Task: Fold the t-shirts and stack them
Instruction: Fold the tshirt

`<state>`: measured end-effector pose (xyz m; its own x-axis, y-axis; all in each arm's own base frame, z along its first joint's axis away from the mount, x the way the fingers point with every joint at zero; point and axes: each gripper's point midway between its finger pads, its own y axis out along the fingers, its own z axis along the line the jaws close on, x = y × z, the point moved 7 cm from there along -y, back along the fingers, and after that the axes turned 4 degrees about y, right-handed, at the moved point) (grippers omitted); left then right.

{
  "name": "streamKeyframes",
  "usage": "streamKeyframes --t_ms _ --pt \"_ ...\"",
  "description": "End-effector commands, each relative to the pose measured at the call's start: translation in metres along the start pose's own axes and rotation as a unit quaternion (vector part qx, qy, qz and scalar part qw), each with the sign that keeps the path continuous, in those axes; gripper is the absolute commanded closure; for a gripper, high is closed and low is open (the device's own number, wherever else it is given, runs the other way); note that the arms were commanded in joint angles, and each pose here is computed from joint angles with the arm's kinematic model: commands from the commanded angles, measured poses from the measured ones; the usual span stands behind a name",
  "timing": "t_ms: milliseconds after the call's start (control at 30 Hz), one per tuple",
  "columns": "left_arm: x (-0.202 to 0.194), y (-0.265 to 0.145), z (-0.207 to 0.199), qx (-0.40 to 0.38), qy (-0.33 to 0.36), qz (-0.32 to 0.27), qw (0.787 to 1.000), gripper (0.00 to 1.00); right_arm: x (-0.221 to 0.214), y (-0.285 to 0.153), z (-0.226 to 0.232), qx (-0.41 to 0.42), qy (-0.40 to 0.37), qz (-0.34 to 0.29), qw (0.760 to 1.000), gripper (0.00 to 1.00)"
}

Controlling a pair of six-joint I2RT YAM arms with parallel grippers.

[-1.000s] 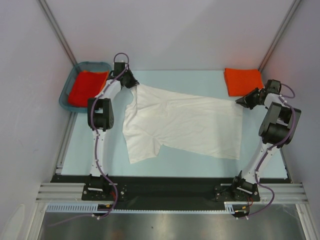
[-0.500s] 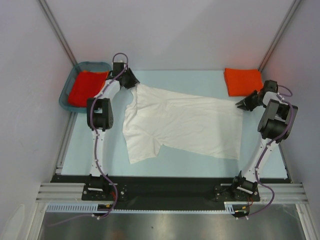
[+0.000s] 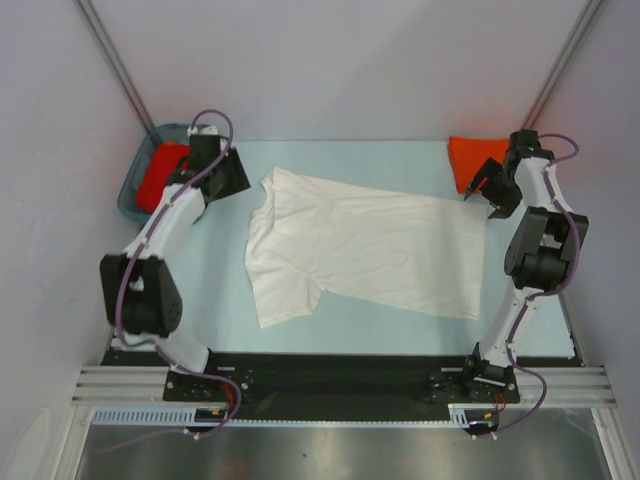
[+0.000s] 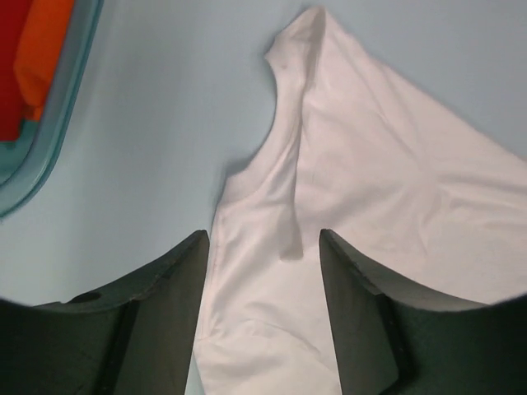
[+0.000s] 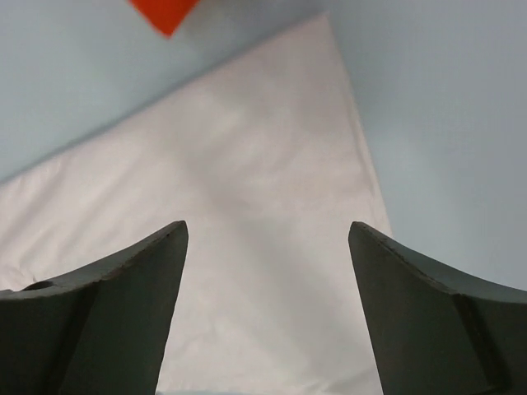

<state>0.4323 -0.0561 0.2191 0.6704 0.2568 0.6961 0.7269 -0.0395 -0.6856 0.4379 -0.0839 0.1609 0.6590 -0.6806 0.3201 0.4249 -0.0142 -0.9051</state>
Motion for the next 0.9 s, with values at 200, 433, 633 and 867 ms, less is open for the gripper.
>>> streamKeyframes --t_ms 200,433,633,867 --pt "-0.152 -0.081 0.024 -0.054 -0.042 0.115 0.991 0.40 -0.116 -0.082 0.063 0.132 -0.116 0.047 0.983 0.16" --pt "-0.199 -0.079 0.032 -0.071 -0.101 0.114 0.986 0.47 -0.169 -0.128 0.072 0.225 -0.149 0.073 0.960 0.16" --pt "-0.218 -0.049 0.032 -0.080 -0.091 0.162 0.979 0.45 -0.185 -0.130 0.041 0.229 -0.114 0.093 0.962 0.16" --pt "-0.233 -0.045 0.038 -0.061 -0.096 0.186 0.976 0.53 -0.181 -0.139 0.004 0.245 -0.054 0.087 0.964 0.17"
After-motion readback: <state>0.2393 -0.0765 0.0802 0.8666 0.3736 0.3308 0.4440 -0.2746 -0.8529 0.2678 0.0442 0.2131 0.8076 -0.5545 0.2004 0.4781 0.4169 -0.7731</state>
